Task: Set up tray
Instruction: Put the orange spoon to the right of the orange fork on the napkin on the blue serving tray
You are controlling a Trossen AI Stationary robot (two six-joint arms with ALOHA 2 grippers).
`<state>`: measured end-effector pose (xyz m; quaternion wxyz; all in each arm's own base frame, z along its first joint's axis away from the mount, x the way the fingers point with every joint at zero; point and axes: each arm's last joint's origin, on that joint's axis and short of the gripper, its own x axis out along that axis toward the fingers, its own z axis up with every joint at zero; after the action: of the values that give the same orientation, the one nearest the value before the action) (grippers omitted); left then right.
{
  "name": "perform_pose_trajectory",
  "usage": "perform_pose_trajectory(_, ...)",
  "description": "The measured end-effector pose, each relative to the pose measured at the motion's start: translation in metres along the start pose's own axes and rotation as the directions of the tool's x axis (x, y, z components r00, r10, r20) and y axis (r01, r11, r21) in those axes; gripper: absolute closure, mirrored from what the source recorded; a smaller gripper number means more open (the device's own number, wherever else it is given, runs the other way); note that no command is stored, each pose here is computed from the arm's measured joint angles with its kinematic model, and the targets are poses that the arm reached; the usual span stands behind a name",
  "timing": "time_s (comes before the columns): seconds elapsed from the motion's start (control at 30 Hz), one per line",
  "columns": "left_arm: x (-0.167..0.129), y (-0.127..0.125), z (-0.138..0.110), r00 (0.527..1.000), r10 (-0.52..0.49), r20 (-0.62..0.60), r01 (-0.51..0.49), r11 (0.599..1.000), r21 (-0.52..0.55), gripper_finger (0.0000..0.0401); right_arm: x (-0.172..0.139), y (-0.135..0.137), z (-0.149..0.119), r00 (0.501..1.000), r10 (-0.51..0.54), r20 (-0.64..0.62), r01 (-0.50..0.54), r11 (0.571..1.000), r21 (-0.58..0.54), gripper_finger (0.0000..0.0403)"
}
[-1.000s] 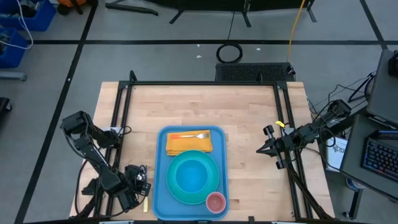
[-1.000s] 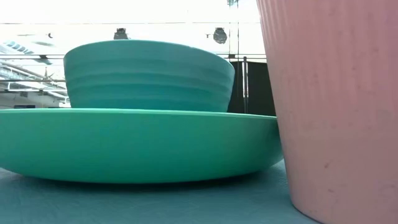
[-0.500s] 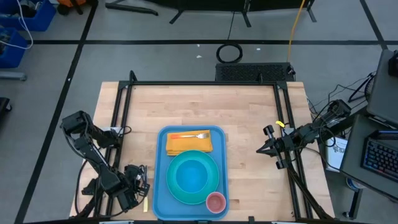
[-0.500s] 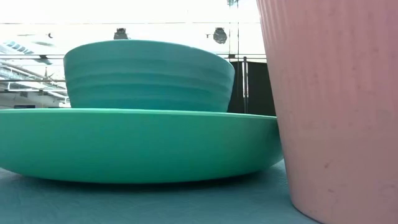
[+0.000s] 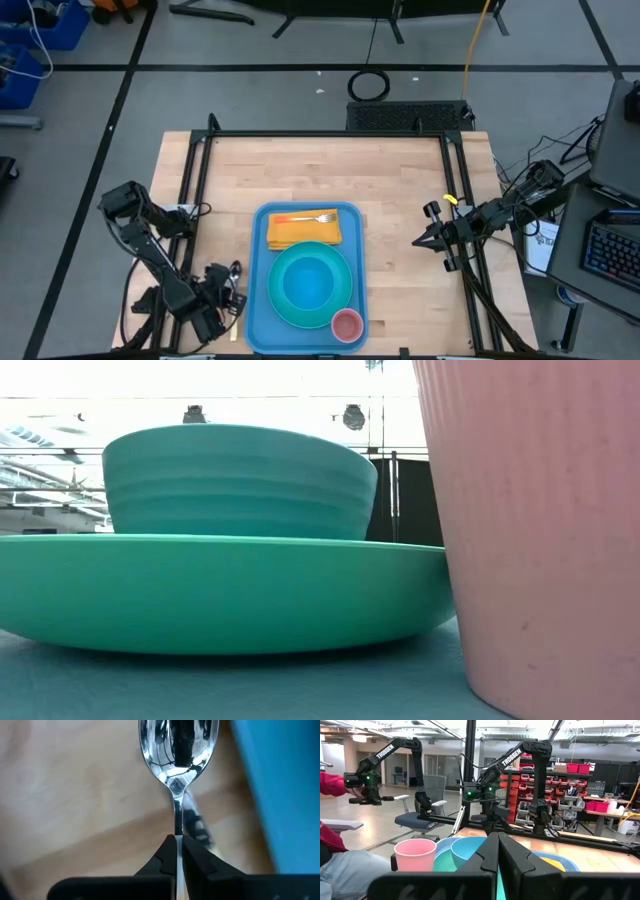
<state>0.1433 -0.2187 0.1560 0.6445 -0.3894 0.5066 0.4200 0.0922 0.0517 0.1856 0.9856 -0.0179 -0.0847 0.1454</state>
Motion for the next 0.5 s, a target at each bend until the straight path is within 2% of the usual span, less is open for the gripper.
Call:
perform_pose_trajectory(0.27,-0.014,-0.006,0.004,0.999,0.047,0.003,-0.047,0.998,0.033,0.0392,0.000,0.000,0.000,1.000,0.000,-0.001,0.000,1.000,0.000,0.0403)
perform_pose_trajectory(0.5,-0.019,-0.019,0.016,0.999,0.016,0.044,-0.020,0.996,0.085,0.0392,0.000,0.000,0.000,1.000,0.000,0.000,0.000,1.000,0.000,0.0403)
